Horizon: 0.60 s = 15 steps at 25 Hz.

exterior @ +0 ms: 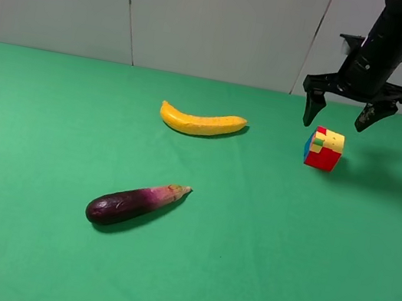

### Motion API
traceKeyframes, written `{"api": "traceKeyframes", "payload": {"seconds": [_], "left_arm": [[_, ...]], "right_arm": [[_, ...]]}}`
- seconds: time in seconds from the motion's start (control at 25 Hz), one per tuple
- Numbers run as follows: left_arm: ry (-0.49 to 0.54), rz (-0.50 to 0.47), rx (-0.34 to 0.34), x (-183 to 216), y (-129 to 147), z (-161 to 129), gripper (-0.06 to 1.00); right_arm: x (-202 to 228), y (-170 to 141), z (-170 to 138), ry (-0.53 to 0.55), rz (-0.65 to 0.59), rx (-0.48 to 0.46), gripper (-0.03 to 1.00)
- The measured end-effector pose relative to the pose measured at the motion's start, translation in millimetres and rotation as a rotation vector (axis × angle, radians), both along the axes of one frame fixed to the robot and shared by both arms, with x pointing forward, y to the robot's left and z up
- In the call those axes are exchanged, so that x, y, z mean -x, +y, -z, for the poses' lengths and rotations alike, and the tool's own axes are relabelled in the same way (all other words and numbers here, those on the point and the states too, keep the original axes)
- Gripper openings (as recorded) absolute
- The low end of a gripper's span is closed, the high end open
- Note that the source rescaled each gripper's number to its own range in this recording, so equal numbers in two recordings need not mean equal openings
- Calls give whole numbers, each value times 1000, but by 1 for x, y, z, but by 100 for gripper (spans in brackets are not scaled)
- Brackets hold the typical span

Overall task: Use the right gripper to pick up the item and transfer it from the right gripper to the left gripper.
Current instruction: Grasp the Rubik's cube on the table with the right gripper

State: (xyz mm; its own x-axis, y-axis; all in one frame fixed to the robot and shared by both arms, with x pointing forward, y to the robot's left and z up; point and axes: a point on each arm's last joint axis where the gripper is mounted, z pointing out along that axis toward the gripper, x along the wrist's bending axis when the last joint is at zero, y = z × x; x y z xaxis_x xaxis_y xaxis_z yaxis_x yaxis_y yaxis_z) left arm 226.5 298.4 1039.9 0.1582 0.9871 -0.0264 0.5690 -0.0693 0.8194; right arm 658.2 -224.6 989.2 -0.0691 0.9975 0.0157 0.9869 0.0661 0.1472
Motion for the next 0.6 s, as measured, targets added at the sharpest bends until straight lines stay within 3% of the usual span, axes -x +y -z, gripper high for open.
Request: {"api": "traceKeyframes", "payload": {"seconds": [0.24, 0.6], "left_arm": [[0, 0, 0, 0, 0, 0, 91], [0, 0, 0, 0, 0, 0, 91]], "right_arm": [[-9, -17, 27, 49, 52, 6, 100], [-18, -24, 44, 25, 79, -8, 100]]}}
